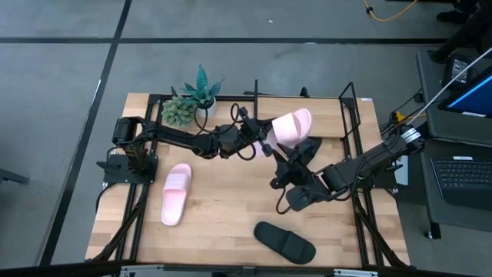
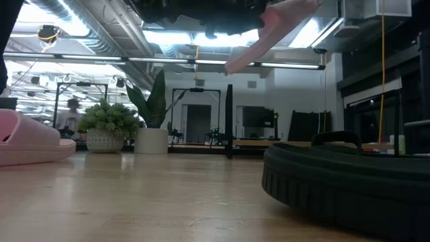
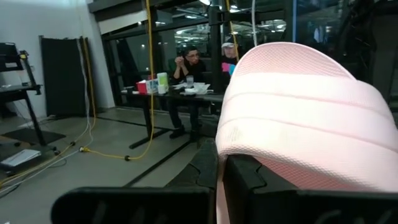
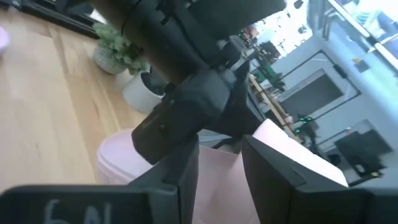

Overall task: Pick and place slides into the shelf
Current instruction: Put the top pink slide on the shelf

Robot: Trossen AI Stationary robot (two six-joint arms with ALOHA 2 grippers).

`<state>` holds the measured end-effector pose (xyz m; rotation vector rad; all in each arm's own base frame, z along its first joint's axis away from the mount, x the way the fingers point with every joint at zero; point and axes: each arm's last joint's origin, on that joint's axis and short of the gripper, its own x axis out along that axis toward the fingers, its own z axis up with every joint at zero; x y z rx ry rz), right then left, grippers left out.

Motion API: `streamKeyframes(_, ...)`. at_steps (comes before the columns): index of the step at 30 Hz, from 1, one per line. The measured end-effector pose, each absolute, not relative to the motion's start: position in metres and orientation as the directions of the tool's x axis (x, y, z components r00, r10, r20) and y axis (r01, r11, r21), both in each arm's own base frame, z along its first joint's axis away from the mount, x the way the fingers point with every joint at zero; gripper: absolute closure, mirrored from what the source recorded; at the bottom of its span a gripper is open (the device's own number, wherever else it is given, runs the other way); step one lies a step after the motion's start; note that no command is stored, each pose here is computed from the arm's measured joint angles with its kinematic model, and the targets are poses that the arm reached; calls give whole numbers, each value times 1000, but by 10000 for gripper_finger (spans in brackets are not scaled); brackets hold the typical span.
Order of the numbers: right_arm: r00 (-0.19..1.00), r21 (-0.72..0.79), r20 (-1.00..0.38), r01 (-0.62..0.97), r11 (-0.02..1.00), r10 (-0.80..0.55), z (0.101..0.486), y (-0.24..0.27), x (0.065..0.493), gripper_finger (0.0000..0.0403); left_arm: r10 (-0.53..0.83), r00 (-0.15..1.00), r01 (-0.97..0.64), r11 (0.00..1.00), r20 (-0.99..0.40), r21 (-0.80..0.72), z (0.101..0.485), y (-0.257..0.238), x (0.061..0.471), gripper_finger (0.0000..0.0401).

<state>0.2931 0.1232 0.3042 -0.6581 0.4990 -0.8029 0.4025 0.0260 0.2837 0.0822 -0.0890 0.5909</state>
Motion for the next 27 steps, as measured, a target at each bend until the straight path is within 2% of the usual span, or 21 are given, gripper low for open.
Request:
streamKeyframes(14,467,-801,-10,526,287,-884,281,125,305,276,545,830,-552,833,120,39,285,23,403,400)
streamKeyframes(27,430,-793,-4,549,265,-903,286,113,307,276,528,840,-539,838,123,87,285,9,403,400)
